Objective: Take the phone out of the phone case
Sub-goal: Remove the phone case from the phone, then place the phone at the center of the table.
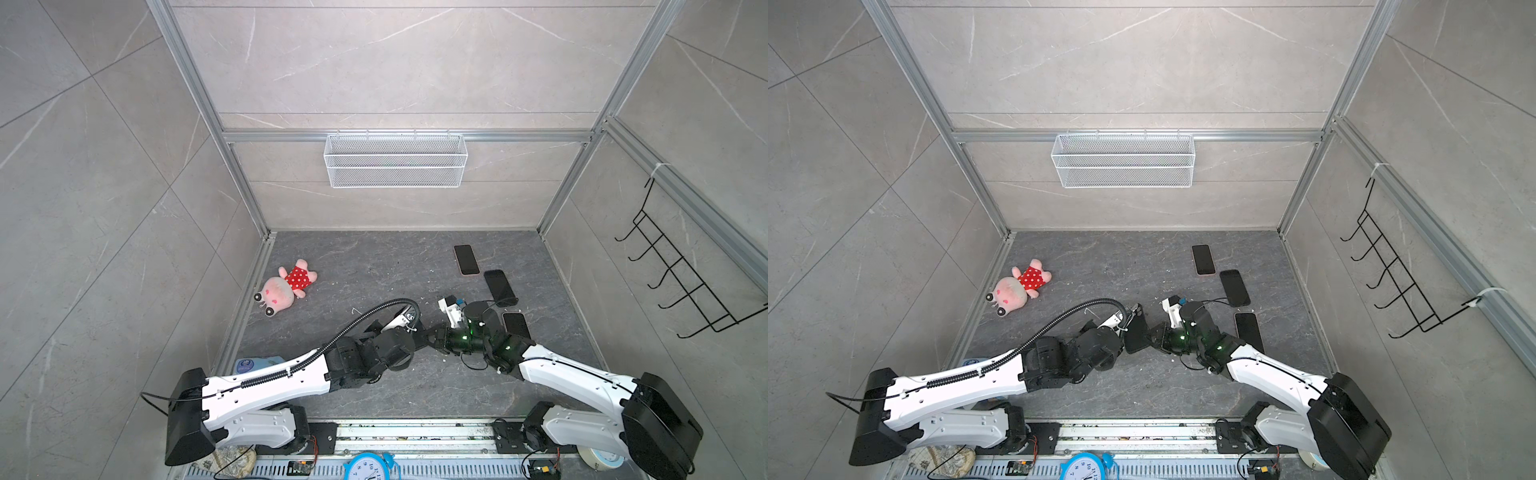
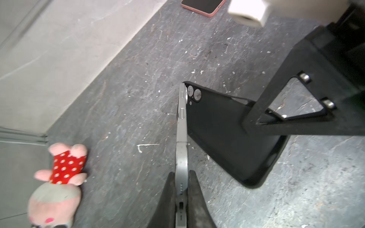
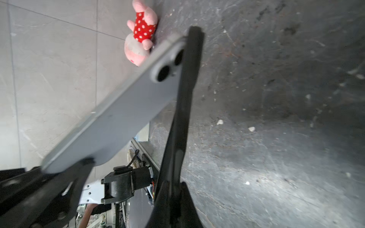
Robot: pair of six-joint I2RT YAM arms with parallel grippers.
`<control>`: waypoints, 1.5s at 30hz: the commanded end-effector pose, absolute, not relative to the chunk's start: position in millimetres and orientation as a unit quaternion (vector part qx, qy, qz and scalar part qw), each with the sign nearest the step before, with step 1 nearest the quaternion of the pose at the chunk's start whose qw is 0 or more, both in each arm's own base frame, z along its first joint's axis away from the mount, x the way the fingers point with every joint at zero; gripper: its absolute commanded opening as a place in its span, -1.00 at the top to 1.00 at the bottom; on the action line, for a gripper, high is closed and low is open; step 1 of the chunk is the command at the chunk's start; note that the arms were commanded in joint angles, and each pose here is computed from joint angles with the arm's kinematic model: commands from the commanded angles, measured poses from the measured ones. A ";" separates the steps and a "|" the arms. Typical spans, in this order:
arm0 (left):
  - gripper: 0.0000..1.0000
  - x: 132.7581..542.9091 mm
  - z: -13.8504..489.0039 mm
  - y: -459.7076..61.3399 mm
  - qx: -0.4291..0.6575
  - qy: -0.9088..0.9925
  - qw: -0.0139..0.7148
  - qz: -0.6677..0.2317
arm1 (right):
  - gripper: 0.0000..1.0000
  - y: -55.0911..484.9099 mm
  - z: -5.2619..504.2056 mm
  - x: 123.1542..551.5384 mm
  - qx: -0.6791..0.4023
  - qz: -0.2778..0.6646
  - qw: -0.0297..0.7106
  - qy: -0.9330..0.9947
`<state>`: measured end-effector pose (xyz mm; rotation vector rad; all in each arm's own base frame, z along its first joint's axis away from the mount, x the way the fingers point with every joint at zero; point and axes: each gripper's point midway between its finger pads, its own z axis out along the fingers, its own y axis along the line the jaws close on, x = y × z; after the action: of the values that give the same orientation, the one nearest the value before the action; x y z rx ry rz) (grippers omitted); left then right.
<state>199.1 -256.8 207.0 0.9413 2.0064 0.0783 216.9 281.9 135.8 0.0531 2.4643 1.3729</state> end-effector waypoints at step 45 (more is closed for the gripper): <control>0.63 179.9 40.8 -249.8 0.569 0.745 0.256 0.238 | 1.00 250.2 37.4 247.3 0.140 0.392 0.160 0.895</control>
<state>195.7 -258.9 61.8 1.4670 1.9076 0.6787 243.0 248.4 37.8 0.3602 2.5856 1.0892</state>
